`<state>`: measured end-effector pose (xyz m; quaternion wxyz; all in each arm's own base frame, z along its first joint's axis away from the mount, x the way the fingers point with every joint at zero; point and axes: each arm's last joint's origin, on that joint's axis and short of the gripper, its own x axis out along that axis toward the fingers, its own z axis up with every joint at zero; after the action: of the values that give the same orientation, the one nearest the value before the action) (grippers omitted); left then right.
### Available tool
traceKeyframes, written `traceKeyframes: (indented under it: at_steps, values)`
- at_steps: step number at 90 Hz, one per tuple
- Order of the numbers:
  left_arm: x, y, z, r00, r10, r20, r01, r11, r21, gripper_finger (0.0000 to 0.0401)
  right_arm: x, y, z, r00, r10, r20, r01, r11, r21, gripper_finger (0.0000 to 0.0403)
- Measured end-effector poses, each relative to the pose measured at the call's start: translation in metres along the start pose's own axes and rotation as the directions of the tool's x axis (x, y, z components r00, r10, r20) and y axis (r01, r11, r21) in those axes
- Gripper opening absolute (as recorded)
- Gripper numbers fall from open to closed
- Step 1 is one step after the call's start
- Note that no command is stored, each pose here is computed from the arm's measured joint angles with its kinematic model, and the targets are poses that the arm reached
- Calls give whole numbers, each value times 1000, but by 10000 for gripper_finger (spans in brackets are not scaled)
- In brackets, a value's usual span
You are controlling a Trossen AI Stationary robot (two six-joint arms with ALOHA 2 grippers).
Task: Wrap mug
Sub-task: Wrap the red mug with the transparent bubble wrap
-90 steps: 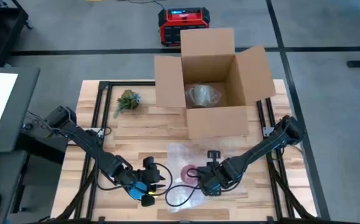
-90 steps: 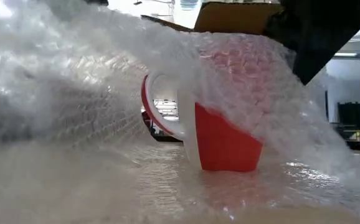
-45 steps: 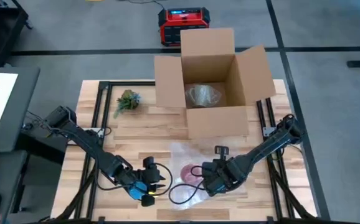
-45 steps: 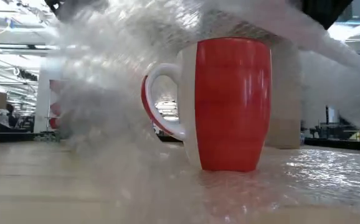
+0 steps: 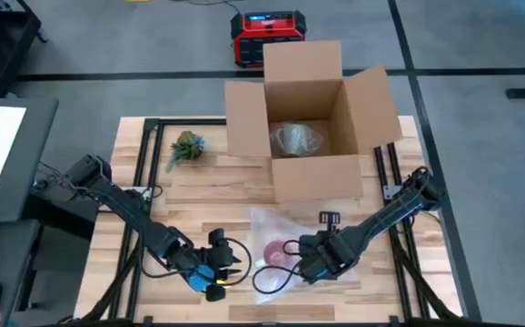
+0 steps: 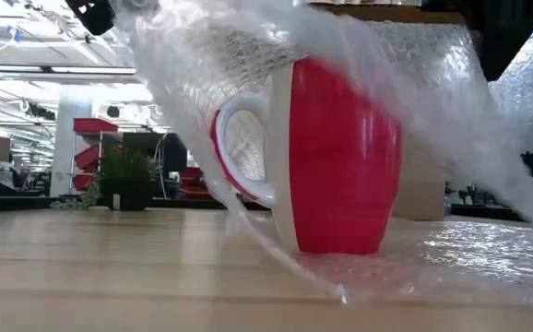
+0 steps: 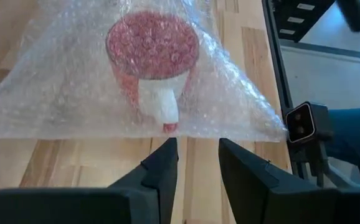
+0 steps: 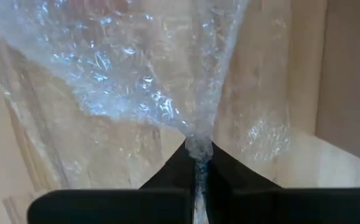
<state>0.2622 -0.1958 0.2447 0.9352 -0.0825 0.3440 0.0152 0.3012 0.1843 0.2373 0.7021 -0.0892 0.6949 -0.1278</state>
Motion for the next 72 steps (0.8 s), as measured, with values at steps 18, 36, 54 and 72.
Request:
traceKeyframes:
  at_steps: [18,36,54,72]
  values:
    - [0,0,0,1000,0,0,0,1000,-1,98,26,1,-10,996,-55,-71,53,998,-26,1]
    - [0,0,0,1000,-2,2,2,1000,-3,98,51,2,-19,990,-87,-111,83,996,-42,1]
    - [9,10,-16,999,33,-35,-33,999,3,98,52,6,-14,997,-50,-63,49,999,-23,20]
    - [28,32,-29,991,115,63,-113,993,-38,87,52,6,-14,997,-47,-58,46,999,-22,53]
